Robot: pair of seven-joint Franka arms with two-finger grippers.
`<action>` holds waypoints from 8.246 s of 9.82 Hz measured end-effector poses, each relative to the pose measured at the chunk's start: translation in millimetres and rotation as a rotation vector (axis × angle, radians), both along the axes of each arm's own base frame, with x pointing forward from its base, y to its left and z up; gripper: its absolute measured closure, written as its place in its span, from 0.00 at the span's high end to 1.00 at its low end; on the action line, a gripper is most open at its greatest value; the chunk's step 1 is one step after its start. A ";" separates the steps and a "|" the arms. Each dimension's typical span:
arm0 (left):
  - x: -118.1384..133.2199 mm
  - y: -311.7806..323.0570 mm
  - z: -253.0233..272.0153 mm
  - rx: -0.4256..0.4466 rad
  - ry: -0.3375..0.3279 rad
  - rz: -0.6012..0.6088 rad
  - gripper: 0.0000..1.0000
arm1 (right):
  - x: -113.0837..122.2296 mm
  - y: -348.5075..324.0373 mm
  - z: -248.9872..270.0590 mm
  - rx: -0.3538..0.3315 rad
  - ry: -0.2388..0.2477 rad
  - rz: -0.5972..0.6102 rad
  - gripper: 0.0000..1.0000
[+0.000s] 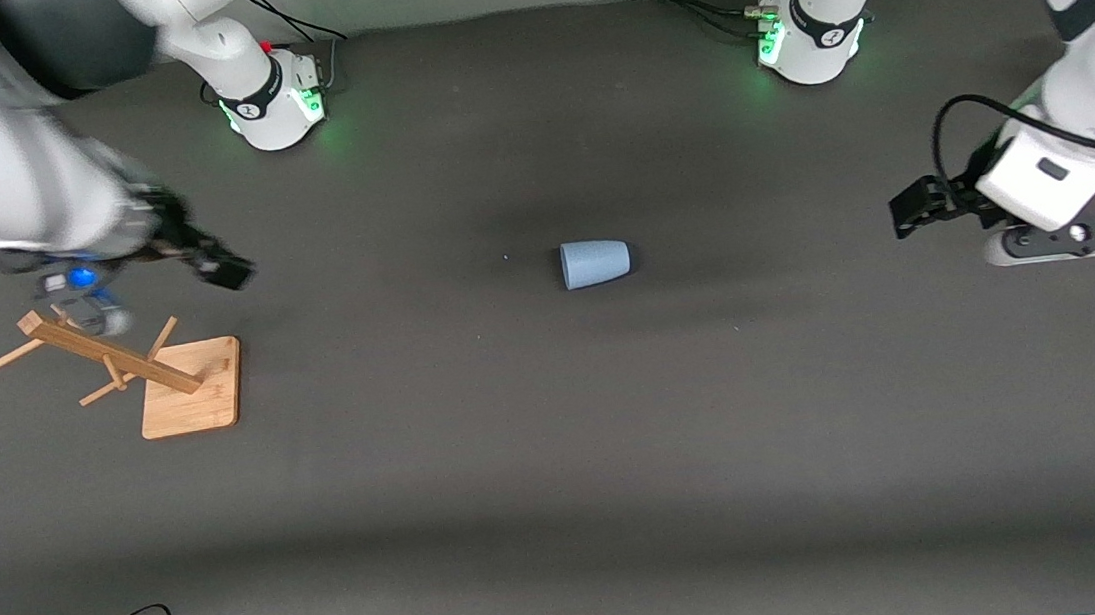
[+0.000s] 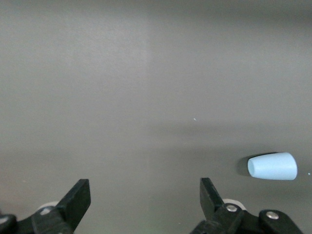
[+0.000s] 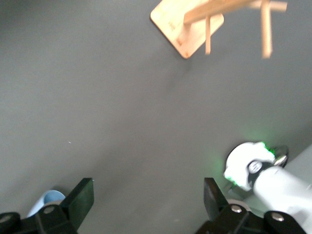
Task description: Rotate and upright cup with both arms
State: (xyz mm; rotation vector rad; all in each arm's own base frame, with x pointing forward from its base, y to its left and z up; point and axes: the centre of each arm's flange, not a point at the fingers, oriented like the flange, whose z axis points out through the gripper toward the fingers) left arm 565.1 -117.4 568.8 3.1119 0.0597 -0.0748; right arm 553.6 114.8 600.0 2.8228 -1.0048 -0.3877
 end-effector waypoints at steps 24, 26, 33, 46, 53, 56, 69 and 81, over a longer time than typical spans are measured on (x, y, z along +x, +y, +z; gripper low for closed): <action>-188.1 -451.6 -363.4 0.596 -0.069 0.077 0.85 | 6.0 -143.8 -12.8 0.143 -0.251 0.659 1.00; -187.8 -448.5 -366.1 0.613 -0.063 0.081 0.49 | 6.3 -142.1 -12.4 0.142 -0.253 0.662 1.00; -81.5 -377.3 -305.3 0.612 0.055 0.084 0.05 | 6.4 -141.4 -12.3 0.142 -0.254 0.663 1.00; -62.8 -240.5 -217.3 -0.123 0.059 0.422 0.05 | 6.4 -140.3 -12.4 0.143 -0.253 0.665 1.00; -169.1 -345.6 -316.0 -0.072 0.087 0.426 0.05 | 6.2 -139.9 -13.8 0.144 -0.250 0.666 1.00; -167.4 -344.4 -320.3 -0.067 0.082 0.422 0.19 | 6.2 -139.9 -14.0 0.144 -0.250 0.666 1.00; 24.3 -31.1 -57.4 0.078 0.008 -0.002 1.00 | 6.1 -139.7 -14.8 0.145 -0.248 0.666 1.00; -39.1 91.5 22.0 0.082 -0.052 -0.055 1.00 | 6.1 -140.1 -15.0 0.145 -0.248 0.665 1.00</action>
